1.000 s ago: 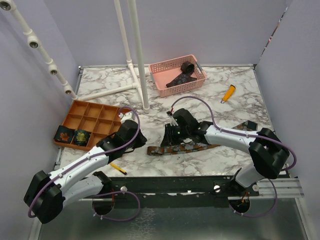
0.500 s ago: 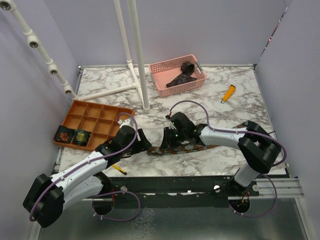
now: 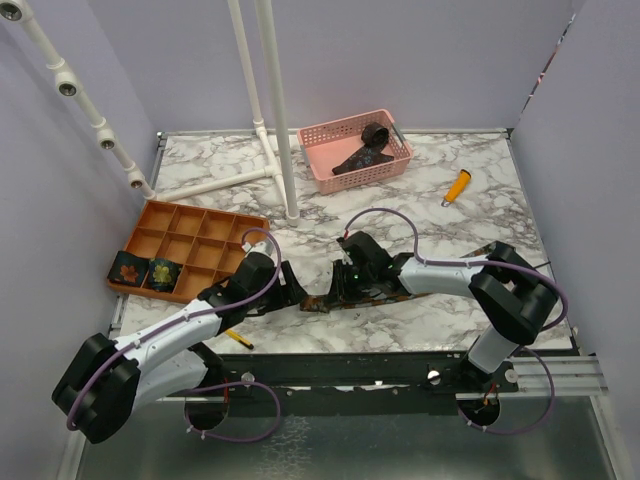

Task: Roll the ties
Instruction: Roll the tie at the center of the board.

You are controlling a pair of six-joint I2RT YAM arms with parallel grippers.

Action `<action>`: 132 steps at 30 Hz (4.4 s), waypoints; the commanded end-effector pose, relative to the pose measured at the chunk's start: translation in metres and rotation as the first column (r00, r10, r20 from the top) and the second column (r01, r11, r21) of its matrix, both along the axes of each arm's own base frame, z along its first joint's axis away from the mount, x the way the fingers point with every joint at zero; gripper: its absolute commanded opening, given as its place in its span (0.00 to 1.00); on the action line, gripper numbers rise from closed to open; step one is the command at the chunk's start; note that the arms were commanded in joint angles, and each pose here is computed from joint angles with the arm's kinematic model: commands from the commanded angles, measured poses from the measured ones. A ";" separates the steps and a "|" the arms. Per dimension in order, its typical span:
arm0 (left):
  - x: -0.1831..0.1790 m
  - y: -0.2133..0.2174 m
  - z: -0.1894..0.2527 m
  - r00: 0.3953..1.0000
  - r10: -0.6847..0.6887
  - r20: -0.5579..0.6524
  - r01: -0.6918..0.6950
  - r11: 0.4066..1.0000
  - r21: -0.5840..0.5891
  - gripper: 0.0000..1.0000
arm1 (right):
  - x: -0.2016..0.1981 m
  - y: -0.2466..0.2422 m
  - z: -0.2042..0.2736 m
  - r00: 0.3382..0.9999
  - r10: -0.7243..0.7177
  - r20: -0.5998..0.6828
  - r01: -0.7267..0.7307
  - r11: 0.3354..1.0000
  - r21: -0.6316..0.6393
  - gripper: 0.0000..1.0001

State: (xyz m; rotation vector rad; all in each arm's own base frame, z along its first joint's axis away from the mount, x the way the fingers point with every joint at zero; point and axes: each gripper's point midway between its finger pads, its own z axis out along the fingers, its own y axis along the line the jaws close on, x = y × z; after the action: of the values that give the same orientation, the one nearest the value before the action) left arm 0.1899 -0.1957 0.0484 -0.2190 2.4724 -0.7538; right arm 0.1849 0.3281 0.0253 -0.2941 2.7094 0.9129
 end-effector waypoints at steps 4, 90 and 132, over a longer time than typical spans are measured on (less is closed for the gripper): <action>0.001 -0.020 0.008 0.998 -0.065 0.014 0.066 0.993 -0.094 0.75 | -0.004 -0.014 -0.024 1.000 -0.028 -0.011 0.027 0.997 -0.070 0.21; 0.058 -0.010 0.000 0.999 0.041 -0.029 0.008 0.447 0.894 0.00 | -0.024 -0.094 -0.003 0.967 -0.232 0.110 0.240 0.968 -0.074 0.20; 0.084 -0.004 0.081 0.985 -0.033 0.170 0.015 0.994 0.106 0.91 | 0.011 -0.012 0.069 0.980 -0.117 0.162 0.099 0.989 0.113 0.42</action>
State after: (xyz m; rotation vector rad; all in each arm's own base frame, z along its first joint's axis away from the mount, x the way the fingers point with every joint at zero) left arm 0.2658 -0.1797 0.1131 -0.1316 2.4700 -0.2510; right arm 0.1814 0.2874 0.0872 -0.1602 2.5016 0.9180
